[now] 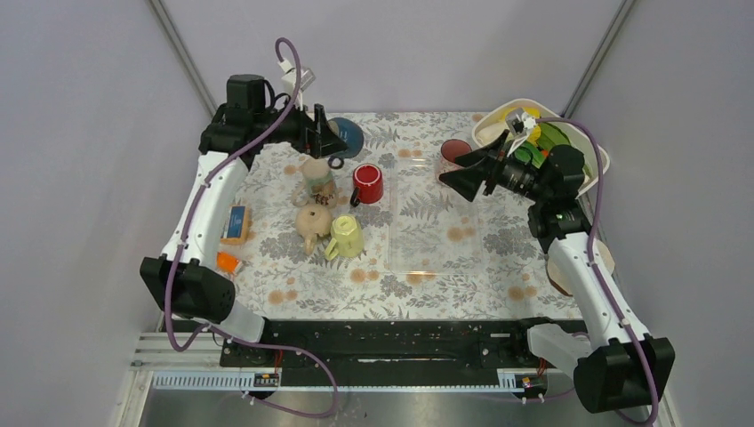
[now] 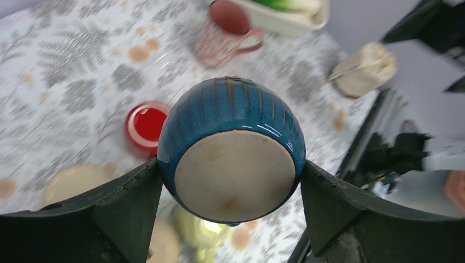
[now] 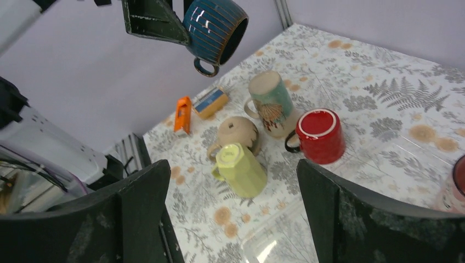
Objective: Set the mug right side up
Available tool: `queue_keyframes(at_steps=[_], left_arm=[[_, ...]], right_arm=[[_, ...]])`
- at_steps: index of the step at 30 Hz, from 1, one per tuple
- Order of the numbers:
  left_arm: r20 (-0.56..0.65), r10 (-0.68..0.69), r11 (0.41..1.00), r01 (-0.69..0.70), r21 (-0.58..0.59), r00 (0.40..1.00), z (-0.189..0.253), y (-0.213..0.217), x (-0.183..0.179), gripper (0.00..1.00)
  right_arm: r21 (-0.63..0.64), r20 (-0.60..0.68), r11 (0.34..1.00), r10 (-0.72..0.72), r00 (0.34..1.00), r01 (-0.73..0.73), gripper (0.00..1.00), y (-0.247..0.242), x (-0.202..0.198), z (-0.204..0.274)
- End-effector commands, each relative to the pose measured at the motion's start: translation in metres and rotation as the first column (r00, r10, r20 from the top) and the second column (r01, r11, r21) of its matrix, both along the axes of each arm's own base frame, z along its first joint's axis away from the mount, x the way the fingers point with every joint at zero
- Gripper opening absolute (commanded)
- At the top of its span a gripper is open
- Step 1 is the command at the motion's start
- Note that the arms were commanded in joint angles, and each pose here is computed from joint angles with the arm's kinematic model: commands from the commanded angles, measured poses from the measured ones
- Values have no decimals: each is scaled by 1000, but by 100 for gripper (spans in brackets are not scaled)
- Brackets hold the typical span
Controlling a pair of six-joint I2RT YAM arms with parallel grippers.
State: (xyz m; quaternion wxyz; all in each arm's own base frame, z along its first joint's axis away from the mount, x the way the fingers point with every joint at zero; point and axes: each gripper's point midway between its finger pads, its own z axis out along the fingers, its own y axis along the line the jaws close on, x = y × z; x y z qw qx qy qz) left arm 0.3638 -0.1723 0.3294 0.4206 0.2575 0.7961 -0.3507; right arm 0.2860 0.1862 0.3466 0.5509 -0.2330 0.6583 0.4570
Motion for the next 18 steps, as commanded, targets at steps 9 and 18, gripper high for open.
queue_keyframes(at_steps=[9,18], left_arm=[[131,-171,781,215,-587,977,97,-65,-27,0],[145,-225,671,262,-693,963,94,-78,-56,0]], right_arm=[[340,-117,928,200,973,-150,87,31,7,25],[386,-153,881,353,923,-273,83,87,-2,6]])
